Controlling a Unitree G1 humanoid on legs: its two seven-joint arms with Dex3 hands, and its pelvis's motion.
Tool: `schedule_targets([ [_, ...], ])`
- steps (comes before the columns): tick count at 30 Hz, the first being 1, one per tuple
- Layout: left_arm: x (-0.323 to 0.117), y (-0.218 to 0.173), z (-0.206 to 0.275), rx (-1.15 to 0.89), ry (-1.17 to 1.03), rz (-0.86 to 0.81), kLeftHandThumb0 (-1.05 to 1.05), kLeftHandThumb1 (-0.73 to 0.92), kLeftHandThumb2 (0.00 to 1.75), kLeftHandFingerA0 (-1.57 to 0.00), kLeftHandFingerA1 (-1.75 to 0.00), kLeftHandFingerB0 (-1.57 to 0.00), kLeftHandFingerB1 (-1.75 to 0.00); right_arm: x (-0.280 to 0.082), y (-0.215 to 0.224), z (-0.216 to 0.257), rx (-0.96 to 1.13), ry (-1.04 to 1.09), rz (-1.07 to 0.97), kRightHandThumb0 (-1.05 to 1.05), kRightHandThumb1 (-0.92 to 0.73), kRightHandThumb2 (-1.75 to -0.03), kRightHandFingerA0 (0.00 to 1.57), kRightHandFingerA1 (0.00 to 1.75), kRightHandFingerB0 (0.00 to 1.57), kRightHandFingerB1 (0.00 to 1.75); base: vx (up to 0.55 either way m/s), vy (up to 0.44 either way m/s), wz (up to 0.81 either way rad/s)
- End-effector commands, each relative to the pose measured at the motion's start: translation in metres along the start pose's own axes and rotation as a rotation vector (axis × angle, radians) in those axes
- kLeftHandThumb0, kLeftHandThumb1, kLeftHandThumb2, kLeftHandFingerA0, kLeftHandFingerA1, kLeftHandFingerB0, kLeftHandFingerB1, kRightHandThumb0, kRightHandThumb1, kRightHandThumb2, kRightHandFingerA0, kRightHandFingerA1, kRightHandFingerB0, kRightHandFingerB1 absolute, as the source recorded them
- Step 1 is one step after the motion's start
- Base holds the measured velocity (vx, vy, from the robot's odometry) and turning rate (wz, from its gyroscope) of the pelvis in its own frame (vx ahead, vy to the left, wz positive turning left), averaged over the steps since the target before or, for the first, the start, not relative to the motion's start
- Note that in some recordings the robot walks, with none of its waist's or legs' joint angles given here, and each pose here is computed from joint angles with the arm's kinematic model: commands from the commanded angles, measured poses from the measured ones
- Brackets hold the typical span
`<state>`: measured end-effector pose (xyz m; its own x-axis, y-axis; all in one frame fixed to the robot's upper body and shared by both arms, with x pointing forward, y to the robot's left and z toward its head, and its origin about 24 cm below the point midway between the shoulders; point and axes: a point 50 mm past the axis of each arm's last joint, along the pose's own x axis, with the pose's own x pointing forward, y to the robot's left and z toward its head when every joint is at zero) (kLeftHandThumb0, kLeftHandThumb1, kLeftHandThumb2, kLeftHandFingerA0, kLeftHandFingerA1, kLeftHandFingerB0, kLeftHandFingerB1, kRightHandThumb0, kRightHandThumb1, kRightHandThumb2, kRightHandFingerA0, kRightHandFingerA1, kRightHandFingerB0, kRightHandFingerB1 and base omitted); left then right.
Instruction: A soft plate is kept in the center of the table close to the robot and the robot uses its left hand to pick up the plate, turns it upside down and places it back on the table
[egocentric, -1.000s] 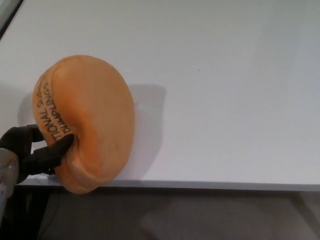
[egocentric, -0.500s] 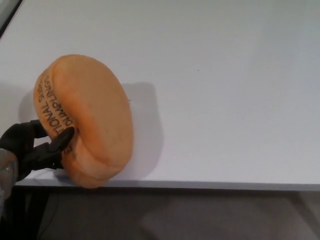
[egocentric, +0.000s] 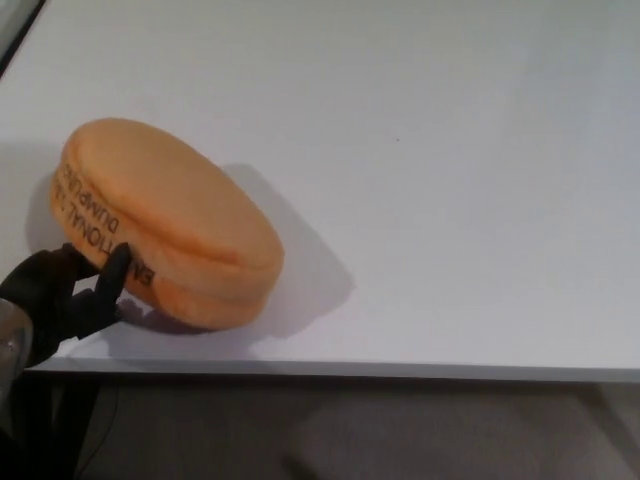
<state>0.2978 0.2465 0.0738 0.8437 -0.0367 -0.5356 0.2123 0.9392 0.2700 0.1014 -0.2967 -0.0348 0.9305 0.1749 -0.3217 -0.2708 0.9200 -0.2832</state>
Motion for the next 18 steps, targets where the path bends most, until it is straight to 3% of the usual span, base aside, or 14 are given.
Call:
schedule_targets([
  [1, -0.0024, 0.0044, -0.0018, 0.060, -0.002, 0.015, -1.03, 0.92, 0.87, 0.00, 0.00, 0.00, 0.00, -0.0031, -0.0055, 0.0017, -0.028, -0.006, -0.001, -0.65, -0.87, -0.67, 0.50, 0.47, 0.31, 0.30, 0.00, 0.000, 0.00],
  [2, -0.0023, 0.0047, -0.0019, 0.064, 0.003, 0.015, -1.05, 0.86, 1.28, 0.00, -0.11, 0.00, 0.00, -0.0030, -0.0055, 0.0014, -0.029, -0.005, -0.003, -0.65, -0.70, -1.02, 0.42, 0.58, 0.24, 0.47, 0.00, 0.000, 0.00],
  [3, -0.0022, 0.0048, -0.0019, 0.066, 0.005, 0.015, -1.05, 0.86, 1.28, 0.00, -0.11, 0.00, 0.00, -0.0029, -0.0055, 0.0013, -0.029, -0.005, -0.003, -0.65, -0.70, -1.02, 0.42, 0.58, 0.24, 0.47, 0.00, 0.000, 0.00],
  [4, -0.0019, 0.0054, -0.0009, 0.073, 0.009, 0.019, -1.05, 0.86, 1.28, 0.00, -0.11, 0.00, 0.00, -0.0023, -0.0051, 0.0016, -0.030, 0.000, -0.006, -0.66, -0.86, -0.67, 0.49, 0.47, 0.31, 0.31, 0.00, 0.000, 0.00],
  [5, -0.0016, 0.0058, -0.0007, 0.077, 0.014, 0.023, -1.05, 0.86, 1.28, 0.00, -0.11, 0.00, 0.00, -0.0023, -0.0049, 0.0020, -0.026, -0.003, -0.005, -0.65, -0.86, -0.67, 0.49, 0.47, 0.31, 0.31, 0.00, 0.000, 0.00],
  [6, -0.0015, 0.0061, -0.0005, 0.082, 0.017, 0.024, -1.05, 0.86, 1.28, 0.00, -0.11, 0.00, 0.00, -0.0023, -0.0047, 0.0021, -0.019, -0.007, -0.007, -0.68, -0.71, -1.03, 0.45, 0.59, 0.25, 0.47, 0.00, 0.000, 0.00],
  [9, -0.0007, 0.0068, -0.0012, 0.075, 0.019, 0.019, -1.05, 0.85, 1.27, 0.00, -0.12, 0.00, 0.00, -0.0022, -0.0058, 0.0020, -0.028, -0.008, -0.005, -0.66, -0.70, -1.04, 0.42, 0.58, 0.21, 0.46, 0.00, 0.000, 0.00],
  [10, -0.0007, 0.0069, -0.0012, 0.073, 0.019, 0.018, -1.05, 0.84, 1.27, 0.00, -0.12, 0.00, 0.00, -0.0021, -0.0059, 0.0018, -0.027, -0.005, -0.005, -0.67, -0.86, -0.66, 0.49, 0.47, 0.31, 0.31, 0.00, 0.000, 0.00],
  [11, -0.0007, 0.0070, -0.0012, 0.071, 0.019, 0.017, -1.05, 0.84, 1.27, 0.00, -0.12, 0.00, 0.00, -0.0021, -0.0059, 0.0017, -0.025, -0.001, -0.004, -0.67, -0.86, -0.66, 0.49, 0.47, 0.31, 0.31, 0.00, 0.000, 0.00],
  [14, -0.0024, 0.0071, 0.0001, 0.060, 0.014, 0.005, -1.05, 0.84, 1.26, 0.00, -0.14, 0.00, 0.00, -0.0019, -0.0061, 0.0021, -0.034, 0.000, -0.010, -0.67, -0.86, -0.67, 0.49, 0.46, 0.31, 0.31, 0.00, 0.000, 0.00],
  [15, -0.0027, 0.0073, 0.0010, 0.056, 0.013, -0.002, -1.05, 0.83, 1.26, 0.00, -0.14, 0.00, 0.00, -0.0014, -0.0062, 0.0019, -0.024, -0.003, -0.012, -0.69, -0.70, -1.03, 0.44, 0.58, 0.25, 0.47, 0.00, 0.000, 0.00],
  [16, -0.0033, 0.0075, 0.0018, 0.042, 0.010, -0.016, -1.02, 0.92, 0.85, 0.00, 0.00, 0.00, 0.00, -0.0014, -0.0061, 0.0021, -0.016, -0.007, -0.008, -0.66, -0.86, -0.66, 0.49, 0.48, 0.31, 0.31, 0.00, 0.000, 0.00],
  [18, -0.0039, 0.0095, 0.0029, -0.009, 0.021, -0.039, -1.04, 0.92, 0.77, 0.00, 0.00, 0.00, 0.00, -0.0014, -0.0060, 0.0020, -0.014, -0.008, -0.006, -0.66, -0.86, -0.67, 0.49, 0.47, 0.31, 0.31, 0.00, 0.000, 0.00],
])
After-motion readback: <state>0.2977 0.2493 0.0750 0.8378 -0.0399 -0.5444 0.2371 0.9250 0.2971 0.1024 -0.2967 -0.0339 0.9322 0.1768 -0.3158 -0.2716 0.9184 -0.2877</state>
